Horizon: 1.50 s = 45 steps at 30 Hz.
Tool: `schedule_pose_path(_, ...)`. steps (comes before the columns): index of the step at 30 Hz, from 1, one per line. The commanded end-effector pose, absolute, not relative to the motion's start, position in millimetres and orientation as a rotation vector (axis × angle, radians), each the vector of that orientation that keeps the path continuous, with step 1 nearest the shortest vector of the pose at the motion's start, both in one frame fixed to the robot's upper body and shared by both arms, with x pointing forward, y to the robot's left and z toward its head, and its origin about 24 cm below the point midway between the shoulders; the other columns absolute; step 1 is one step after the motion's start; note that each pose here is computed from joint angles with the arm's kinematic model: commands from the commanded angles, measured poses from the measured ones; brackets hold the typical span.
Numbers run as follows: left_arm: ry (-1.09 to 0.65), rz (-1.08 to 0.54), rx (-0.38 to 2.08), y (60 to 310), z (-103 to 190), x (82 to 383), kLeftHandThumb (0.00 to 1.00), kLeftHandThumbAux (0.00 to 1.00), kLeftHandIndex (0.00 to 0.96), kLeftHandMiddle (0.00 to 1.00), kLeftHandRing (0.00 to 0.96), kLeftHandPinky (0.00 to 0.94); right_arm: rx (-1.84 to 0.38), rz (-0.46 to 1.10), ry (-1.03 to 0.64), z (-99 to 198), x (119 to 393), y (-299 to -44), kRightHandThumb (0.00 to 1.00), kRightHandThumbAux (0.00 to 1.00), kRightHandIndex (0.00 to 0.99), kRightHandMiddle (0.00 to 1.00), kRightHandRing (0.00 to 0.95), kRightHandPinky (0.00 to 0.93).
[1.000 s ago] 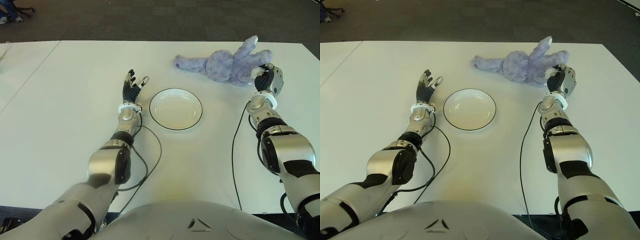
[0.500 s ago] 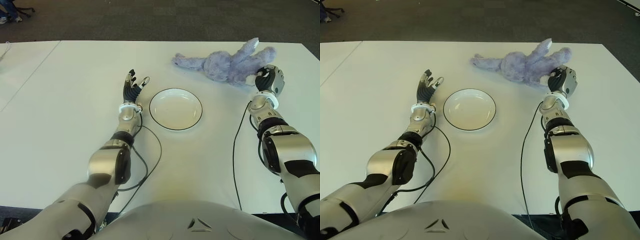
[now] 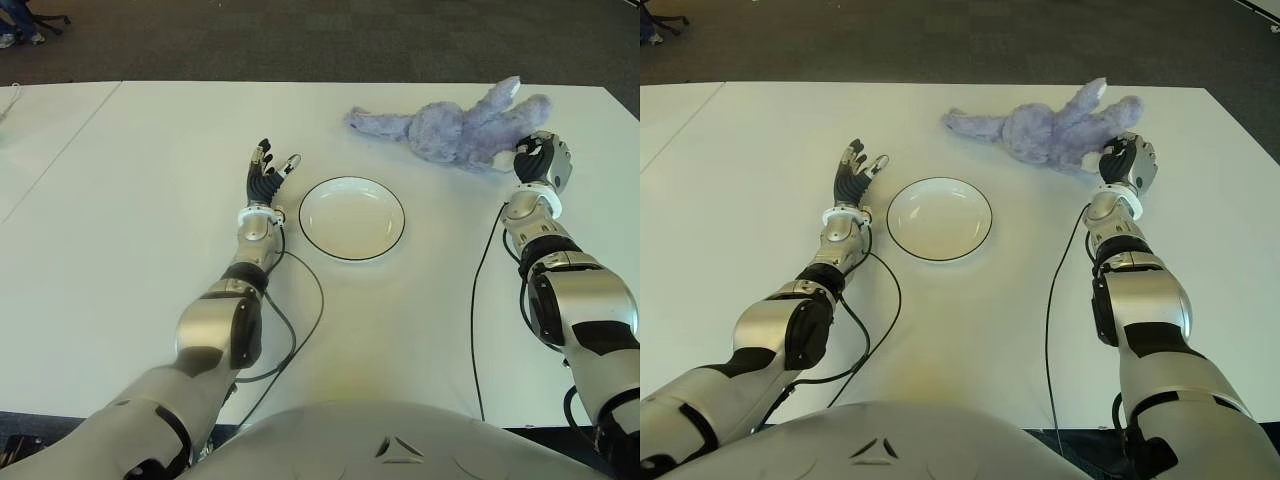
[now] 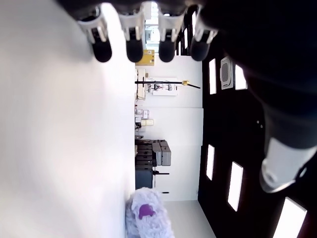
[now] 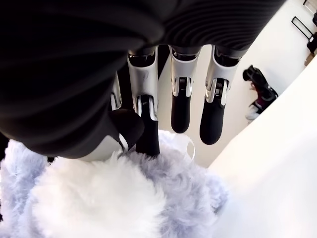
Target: Put the doll into the plate.
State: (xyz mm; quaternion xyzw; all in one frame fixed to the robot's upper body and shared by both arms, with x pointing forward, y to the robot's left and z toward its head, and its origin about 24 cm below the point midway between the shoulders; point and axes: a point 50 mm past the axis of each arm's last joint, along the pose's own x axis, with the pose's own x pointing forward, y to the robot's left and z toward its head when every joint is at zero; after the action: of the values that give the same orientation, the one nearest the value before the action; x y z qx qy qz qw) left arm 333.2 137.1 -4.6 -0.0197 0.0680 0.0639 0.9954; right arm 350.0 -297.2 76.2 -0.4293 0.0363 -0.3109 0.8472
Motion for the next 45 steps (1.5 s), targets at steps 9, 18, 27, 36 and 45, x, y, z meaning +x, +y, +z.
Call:
schedule_pose_path(9, 0.573, 0.133, -0.056, 127, -87, 265, 0.000, 0.625, 0.000, 0.055, 0.056, 0.024, -0.911, -0.651, 0.097, 66, 341, -303, 0.828, 0.688, 0.365, 0.511, 0.619, 0.562)
schedule_pose_path(18, 0.571, 0.130, -0.049, 127, -86, 265, 0.000, 0.605, 0.000, 0.044, 0.039, 0.003, -0.905, -0.639, 0.040, 82, 350, -301, 0.827, 0.692, 0.358, 0.496, 0.473, 0.452)
schedule_pose_path(27, 0.571, 0.131, -0.053, 126, -86, 265, 0.000, 0.634, 0.000, 0.059, 0.052, 0.028, -0.899, -0.605, 0.021, 77, 350, -294, 0.934, 0.673, 0.352, 0.473, 0.505, 0.400)
schedule_pose_path(36, 0.571, 0.131, -0.086, 126, -87, 265, 0.000, 0.630, 0.000, 0.043, 0.038, 0.021, -0.949, -0.289, -0.233, 16, 297, -244, 0.932, 0.675, 0.392, 0.413, 0.485, 0.348)
schedule_pose_path(45, 0.561, 0.118, -0.080, 126, -87, 264, 0.000, 0.629, 0.000, 0.038, 0.030, 0.004, -0.881, -0.080, -0.130, 2, 248, -254, 0.688, 0.725, 0.399, 0.178, 0.271, 0.317)
